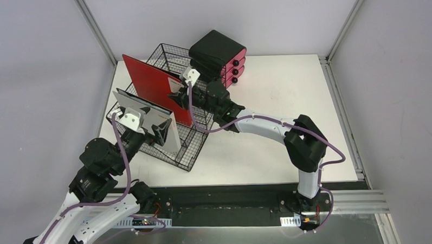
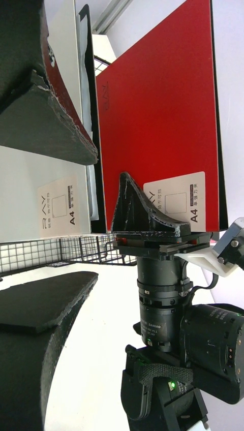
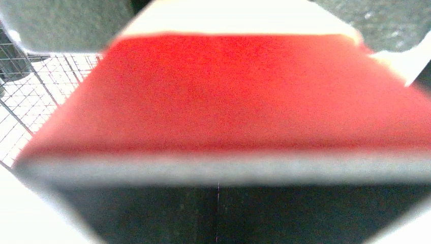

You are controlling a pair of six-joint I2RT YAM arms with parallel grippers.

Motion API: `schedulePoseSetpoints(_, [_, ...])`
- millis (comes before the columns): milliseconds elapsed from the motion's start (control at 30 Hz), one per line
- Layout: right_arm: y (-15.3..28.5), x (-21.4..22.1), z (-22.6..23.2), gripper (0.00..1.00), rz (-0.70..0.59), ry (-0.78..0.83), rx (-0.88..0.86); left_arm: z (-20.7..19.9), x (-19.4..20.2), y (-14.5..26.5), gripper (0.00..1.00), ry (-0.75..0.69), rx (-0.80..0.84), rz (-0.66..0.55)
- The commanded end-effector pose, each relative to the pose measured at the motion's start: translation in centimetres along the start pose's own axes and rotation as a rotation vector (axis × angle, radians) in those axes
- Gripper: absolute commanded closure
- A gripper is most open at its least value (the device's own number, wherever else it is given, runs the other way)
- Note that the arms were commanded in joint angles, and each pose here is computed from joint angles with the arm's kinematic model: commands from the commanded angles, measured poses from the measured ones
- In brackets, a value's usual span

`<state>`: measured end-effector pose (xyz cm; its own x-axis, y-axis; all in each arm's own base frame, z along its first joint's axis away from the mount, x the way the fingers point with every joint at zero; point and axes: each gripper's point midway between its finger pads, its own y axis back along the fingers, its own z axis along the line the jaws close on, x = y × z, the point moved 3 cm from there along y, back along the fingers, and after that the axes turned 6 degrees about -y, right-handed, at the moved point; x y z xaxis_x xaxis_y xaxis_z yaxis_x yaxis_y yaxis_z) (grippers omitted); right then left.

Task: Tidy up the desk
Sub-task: Place the folder in the storage box.

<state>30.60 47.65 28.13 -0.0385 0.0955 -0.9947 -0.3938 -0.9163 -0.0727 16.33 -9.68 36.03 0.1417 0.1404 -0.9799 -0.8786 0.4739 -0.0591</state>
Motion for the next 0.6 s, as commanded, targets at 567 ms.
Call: schedulePoseSetpoints(567, [-0.1, 1.9, 2.3, 0.86, 0.018, -0.107, 0.05, 0.3, -0.4, -0.5, 0.21, -0.008, -0.021, -0.028])
